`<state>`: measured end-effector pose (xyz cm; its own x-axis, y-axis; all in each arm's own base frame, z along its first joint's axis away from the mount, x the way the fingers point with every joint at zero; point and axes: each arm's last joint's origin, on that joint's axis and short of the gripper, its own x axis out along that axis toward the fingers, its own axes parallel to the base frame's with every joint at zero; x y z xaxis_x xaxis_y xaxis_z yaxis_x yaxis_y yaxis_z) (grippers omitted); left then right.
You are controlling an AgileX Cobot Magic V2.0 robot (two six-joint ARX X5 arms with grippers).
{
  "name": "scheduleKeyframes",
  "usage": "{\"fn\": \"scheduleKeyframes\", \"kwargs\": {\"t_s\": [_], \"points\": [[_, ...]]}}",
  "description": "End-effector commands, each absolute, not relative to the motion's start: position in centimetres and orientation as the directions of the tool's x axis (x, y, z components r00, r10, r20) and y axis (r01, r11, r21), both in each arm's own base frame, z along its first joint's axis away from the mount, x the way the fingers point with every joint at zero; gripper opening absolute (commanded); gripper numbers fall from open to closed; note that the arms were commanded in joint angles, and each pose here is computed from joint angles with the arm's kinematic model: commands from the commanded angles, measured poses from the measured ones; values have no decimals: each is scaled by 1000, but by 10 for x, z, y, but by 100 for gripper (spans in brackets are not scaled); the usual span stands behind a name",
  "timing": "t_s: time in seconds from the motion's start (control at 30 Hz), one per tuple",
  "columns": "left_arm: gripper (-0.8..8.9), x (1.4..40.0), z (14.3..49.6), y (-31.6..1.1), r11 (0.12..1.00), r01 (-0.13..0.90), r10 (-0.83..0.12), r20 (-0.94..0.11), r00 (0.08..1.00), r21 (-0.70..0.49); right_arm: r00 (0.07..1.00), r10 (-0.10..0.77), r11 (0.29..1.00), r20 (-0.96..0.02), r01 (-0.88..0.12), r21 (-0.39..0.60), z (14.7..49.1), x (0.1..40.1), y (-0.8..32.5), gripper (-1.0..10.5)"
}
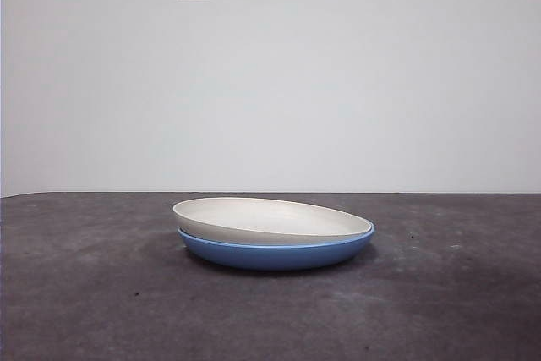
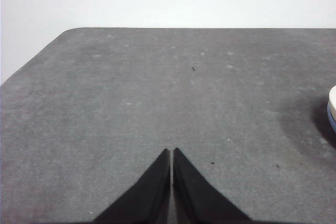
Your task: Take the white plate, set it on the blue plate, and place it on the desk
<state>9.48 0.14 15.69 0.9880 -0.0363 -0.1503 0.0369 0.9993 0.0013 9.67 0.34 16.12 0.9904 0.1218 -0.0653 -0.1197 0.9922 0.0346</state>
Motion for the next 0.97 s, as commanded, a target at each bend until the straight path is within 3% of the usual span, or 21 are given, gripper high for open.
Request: {"fn": "scheduleKeyframes", "kwargs": {"t_s": [0.03, 0.17, 0.97], "points": [[10, 96, 149, 2, 1000, 30, -30, -177, 984, -3, 991, 101, 994, -91, -97, 55, 157, 97, 3, 9], [10, 96, 149, 2, 1000, 30, -30, -177, 984, -3, 981, 93, 995, -168, -84, 60, 150, 96, 2, 10], [10, 96, 149, 2, 1000, 30, -30, -177, 984, -3, 985, 95, 993, -147, -83, 85, 152, 96, 3, 9]]}}
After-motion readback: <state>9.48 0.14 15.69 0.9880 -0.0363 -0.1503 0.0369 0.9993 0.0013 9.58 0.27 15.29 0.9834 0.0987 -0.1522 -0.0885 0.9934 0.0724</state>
